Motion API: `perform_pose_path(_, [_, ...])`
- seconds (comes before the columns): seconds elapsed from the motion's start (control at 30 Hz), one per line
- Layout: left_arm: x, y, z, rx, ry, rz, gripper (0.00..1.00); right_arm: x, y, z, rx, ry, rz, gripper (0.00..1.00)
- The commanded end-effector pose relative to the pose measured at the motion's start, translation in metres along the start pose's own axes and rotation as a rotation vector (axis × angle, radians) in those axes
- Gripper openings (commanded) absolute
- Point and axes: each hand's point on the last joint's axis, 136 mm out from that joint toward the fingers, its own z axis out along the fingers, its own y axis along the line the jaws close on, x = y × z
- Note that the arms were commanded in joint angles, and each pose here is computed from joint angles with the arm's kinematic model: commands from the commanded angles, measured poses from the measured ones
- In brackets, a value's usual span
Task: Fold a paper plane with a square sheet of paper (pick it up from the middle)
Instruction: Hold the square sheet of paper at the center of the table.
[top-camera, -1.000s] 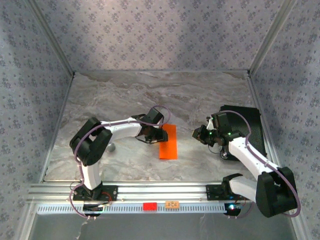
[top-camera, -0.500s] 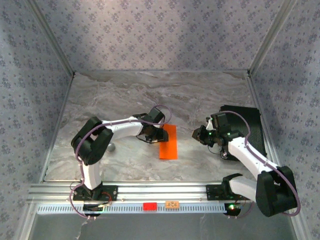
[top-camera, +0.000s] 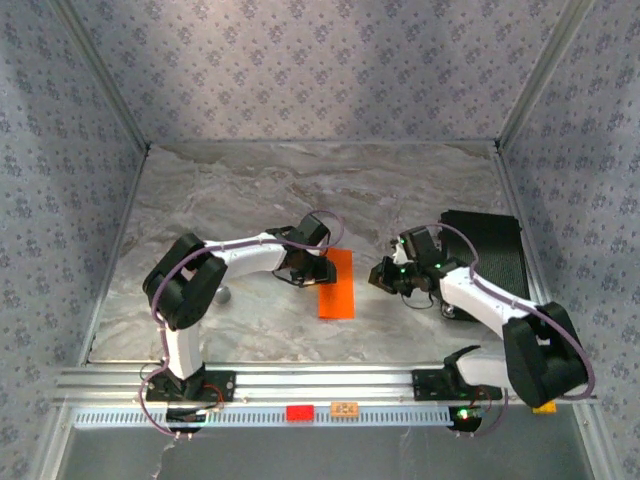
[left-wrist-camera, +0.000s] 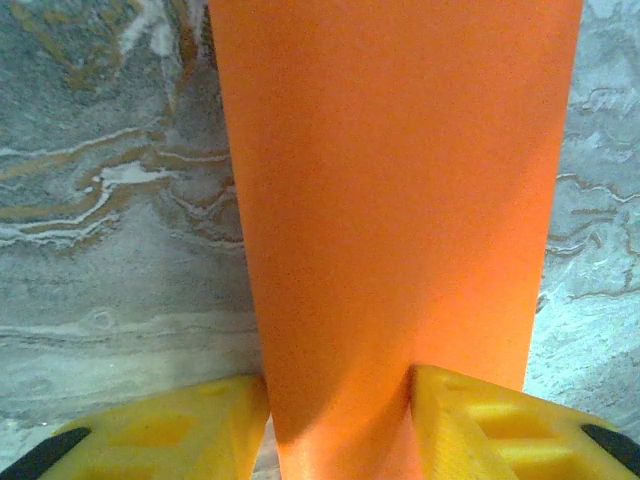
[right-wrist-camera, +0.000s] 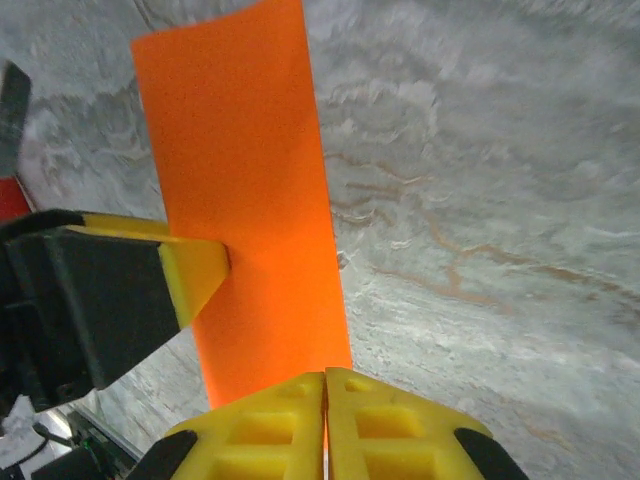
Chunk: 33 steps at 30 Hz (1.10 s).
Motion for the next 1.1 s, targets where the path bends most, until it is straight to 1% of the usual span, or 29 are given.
perform_pose_path(0.0, [0.002,0.046,0.017,-0.174,-0.001,-0.009,0.45,-0.007,0.021,0.006,-0.039,-0.003,-0.040,0.10])
perform_pose_path(0.13, [0.003,0.046,0.018,-0.173,0.002,-0.009,0.45,-0.004,0.021,0.020,-0.017,0.024,-0.041,0.07])
perform_pose_path(0.47, [0.003,0.046,0.018,-0.170,0.002,-0.008,0.45,-0.002,0.024,0.033,-0.006,0.044,-0.043,0.07])
perform_pose_path(0.67, [0.003,0.047,0.017,-0.175,0.000,-0.003,0.42,-0.006,0.012,0.026,0.053,0.014,-0.026,0.06])
perform_pose_path(0.93, [0.001,0.047,0.016,-0.174,-0.011,-0.004,0.41,-0.007,0.000,0.017,0.057,-0.013,0.009,0.07])
perform_pose_path(1.07, [0.001,0.046,0.016,-0.173,-0.009,-0.002,0.42,-0.008,-0.002,0.014,0.056,-0.023,0.019,0.07])
